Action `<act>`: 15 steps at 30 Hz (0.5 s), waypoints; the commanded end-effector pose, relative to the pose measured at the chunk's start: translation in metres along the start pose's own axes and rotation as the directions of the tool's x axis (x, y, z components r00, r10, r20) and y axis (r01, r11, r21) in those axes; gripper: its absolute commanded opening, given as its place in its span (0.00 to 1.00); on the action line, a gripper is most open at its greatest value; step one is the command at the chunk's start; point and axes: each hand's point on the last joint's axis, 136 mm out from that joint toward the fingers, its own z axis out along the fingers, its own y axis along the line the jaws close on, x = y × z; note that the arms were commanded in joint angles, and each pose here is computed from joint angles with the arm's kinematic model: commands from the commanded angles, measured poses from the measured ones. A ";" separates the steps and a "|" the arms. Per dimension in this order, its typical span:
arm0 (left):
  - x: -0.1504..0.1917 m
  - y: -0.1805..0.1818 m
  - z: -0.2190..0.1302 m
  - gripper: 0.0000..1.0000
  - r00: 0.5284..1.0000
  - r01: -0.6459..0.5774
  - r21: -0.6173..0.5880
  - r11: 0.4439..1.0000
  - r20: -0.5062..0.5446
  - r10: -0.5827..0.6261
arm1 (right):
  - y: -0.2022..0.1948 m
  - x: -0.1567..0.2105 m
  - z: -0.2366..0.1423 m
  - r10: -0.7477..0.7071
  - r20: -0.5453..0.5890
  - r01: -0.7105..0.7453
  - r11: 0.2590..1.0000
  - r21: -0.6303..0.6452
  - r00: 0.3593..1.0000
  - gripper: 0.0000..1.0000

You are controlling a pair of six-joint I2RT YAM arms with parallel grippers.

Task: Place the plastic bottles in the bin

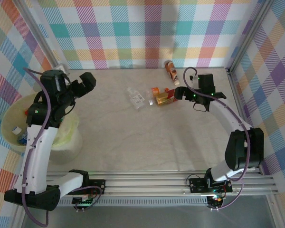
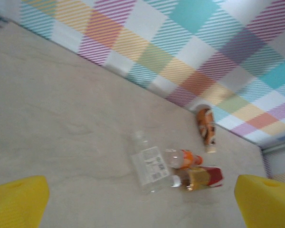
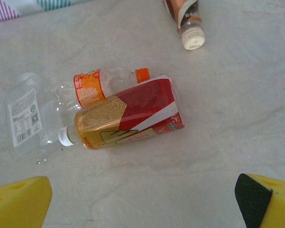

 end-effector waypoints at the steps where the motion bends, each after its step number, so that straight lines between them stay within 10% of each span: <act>1: -0.004 -0.029 0.007 1.00 1.000 0.022 0.130 0.991 0.018 -0.024 | -0.002 -0.013 0.003 -0.141 -0.008 0.141 0.989 -0.053 0.990 1.00; 8: 0.002 -0.030 0.017 1.00 1.000 0.019 0.127 0.992 0.004 -0.020 | -0.003 -0.024 0.033 -0.313 -0.045 0.300 0.937 -0.179 0.949 1.00; 15: 0.008 -0.020 0.013 1.00 1.000 0.006 0.083 0.997 -0.005 -0.005 | 0.005 -0.015 0.057 -0.659 0.048 0.642 0.711 -0.288 0.751 1.00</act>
